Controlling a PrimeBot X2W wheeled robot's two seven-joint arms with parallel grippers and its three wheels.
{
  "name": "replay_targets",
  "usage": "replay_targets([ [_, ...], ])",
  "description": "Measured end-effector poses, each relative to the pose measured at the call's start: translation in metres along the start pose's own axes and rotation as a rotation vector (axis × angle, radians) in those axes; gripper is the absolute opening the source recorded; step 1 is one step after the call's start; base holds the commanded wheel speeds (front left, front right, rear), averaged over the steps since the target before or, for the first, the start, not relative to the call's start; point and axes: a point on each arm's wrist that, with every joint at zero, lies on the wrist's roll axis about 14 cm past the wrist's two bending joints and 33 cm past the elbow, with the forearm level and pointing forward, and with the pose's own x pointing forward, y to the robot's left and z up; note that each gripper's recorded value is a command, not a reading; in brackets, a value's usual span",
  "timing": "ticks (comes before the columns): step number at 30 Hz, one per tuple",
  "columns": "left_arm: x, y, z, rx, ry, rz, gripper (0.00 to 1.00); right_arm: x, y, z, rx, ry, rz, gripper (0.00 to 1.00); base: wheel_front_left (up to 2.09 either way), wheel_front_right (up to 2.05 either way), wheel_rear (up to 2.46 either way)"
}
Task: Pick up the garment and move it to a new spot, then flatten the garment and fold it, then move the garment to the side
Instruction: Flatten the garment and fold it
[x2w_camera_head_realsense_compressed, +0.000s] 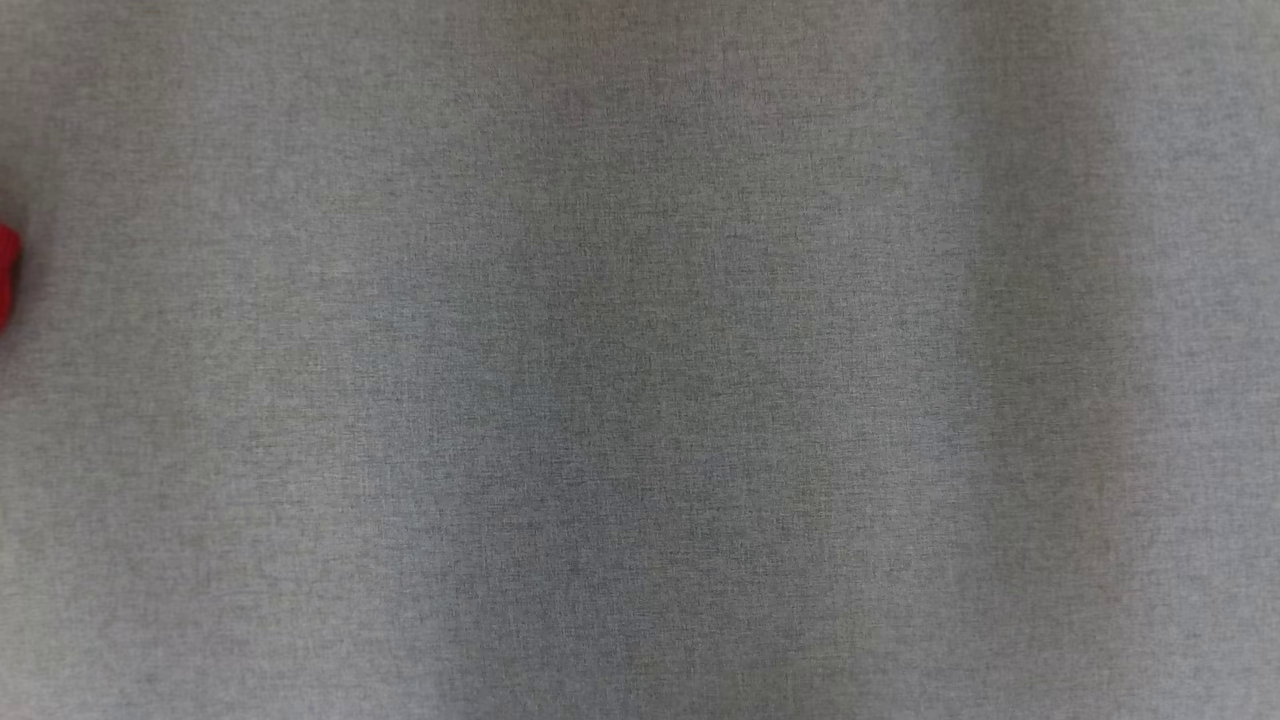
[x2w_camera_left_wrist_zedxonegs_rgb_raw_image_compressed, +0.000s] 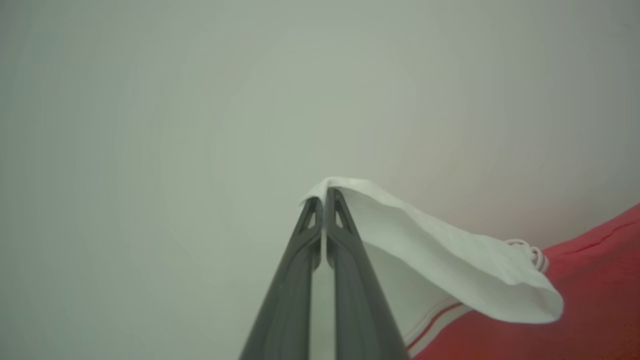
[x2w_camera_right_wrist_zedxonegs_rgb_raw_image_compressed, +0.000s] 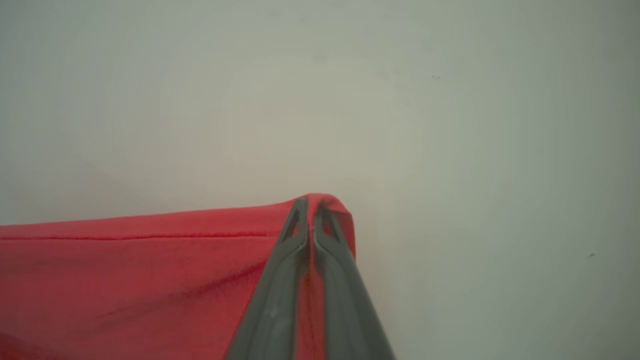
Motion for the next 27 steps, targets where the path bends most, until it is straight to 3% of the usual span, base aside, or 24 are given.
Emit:
replay_targets([
  [8, -0.018, -0.008, -0.013, -0.094, -0.021, -0.005, 0.00, -0.025, -0.001, -0.028, -0.005, 0.071, -0.002, 0.00, 0.00, 0.00, 0.00],
  [15, -0.058, -0.028, -0.024, -0.188, -0.049, -0.030, 0.00, -0.074, 0.002, -0.060, 0.036, 0.104, 0.037, 0.00, 0.00, 0.00, 0.00],
  [27, -0.211, -0.070, -0.049, -0.368, 0.066, 0.048, 0.00, -0.217, -0.009, -0.140, 0.220, 0.261, 0.072, 0.00, 0.00, 0.00, 0.00],
])
